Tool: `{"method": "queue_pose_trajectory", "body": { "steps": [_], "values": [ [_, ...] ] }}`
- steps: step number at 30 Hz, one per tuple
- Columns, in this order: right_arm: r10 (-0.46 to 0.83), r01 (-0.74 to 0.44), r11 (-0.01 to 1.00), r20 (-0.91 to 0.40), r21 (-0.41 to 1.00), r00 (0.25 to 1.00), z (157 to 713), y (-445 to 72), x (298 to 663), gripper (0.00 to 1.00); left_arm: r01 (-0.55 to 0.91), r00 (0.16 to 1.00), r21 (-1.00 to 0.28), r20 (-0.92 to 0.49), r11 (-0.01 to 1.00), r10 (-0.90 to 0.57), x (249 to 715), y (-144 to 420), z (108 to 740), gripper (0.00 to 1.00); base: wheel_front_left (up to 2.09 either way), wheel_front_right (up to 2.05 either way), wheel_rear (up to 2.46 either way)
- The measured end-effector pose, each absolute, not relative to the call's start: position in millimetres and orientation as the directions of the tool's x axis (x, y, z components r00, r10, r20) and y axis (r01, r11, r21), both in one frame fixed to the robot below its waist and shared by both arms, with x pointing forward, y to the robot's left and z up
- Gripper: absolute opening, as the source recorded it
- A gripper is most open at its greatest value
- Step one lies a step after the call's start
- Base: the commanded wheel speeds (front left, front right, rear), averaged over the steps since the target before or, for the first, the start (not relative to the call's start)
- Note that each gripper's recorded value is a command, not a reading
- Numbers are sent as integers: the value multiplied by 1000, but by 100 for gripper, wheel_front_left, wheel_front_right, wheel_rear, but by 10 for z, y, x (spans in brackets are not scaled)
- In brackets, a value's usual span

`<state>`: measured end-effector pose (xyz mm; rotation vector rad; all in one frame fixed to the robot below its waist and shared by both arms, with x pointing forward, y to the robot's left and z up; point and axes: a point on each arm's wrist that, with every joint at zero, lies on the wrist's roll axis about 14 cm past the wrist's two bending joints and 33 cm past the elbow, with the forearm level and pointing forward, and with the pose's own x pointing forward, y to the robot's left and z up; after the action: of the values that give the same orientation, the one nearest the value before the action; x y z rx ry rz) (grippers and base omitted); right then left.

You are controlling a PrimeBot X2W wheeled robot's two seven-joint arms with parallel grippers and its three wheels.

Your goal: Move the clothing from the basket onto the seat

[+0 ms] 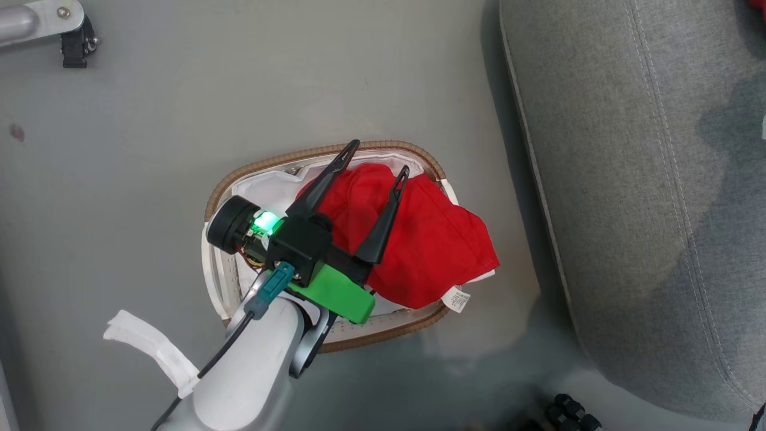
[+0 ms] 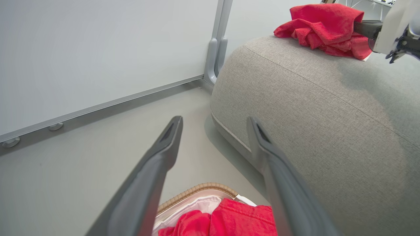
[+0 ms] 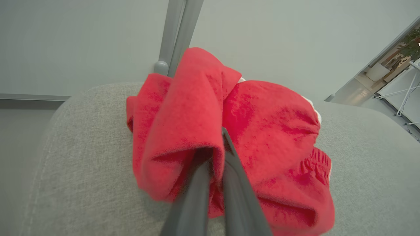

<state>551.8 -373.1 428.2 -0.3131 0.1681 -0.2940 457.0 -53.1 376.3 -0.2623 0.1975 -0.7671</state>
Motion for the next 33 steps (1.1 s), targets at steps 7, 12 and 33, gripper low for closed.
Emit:
{"method": "queue_pose_trajectory", "body": {
  "steps": [7, 12, 33],
  "values": [
    [-319, 260, 905, -133, -338, 938, 4237, -3737, 5231, 100, 653, 719, -284, -60, 702, -693, 4622, -490, 3882, 100, 0, 0, 0],
    [-316, 257, 898, -117, -356, 941, 4346, -3731, 5010, 100, 650, 730, -271, -33, 710, -682, 4629, -469, 4050, 100, 0, 0, 0],
    [-51, 80, 973, 140, -215, 989, 5514, -2602, 4984, 100, 326, 943, -234, 11, 916, -333, 4510, 707, 4687, 100, 0, 0, 0]
  ]
}}
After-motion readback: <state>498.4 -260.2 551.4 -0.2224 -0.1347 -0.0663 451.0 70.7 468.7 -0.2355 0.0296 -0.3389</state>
